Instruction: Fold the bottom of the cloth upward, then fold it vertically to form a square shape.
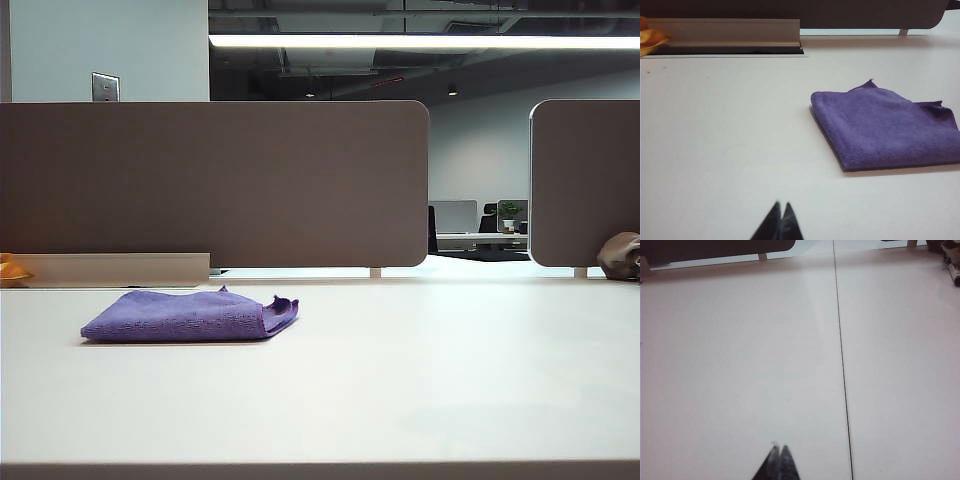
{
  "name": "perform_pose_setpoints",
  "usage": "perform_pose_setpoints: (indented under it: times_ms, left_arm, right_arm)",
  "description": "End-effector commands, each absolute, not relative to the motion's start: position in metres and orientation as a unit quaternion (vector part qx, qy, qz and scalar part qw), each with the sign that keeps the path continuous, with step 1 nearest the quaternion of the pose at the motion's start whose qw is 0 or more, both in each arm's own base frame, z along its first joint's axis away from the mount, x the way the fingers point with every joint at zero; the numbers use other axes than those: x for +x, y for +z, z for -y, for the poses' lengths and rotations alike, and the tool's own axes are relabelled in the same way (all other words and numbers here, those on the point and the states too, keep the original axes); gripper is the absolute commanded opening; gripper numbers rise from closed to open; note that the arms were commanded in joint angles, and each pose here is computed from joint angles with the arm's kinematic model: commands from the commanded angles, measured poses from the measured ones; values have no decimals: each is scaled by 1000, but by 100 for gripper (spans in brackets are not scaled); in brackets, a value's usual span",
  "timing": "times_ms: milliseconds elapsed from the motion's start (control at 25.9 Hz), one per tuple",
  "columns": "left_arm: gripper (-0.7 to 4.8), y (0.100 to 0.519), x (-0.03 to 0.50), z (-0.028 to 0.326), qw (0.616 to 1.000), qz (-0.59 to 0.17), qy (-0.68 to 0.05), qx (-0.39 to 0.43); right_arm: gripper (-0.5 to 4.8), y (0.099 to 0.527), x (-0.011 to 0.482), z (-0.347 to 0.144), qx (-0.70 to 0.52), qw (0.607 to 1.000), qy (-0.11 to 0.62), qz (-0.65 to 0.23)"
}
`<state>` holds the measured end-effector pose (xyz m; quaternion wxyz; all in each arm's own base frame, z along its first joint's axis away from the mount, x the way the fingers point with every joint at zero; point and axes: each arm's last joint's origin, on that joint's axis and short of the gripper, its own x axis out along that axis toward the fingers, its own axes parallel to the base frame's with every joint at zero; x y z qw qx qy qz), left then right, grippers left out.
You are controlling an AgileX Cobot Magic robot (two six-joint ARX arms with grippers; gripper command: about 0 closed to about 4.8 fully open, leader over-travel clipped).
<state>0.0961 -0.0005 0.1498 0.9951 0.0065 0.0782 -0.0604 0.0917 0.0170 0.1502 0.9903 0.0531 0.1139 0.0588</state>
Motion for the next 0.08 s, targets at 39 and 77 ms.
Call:
perform_pose_setpoints:
  times_ms: [39, 77]
  left_arm:
    - [-1, 150, 96, 0, 995, -80, -59, 9]
    - [-1, 150, 96, 0, 995, -80, -59, 9]
  right_arm:
    - [0, 150, 92, -17, 53, 990, 57, -116]
    - [0, 150, 92, -17, 53, 990, 57, -116]
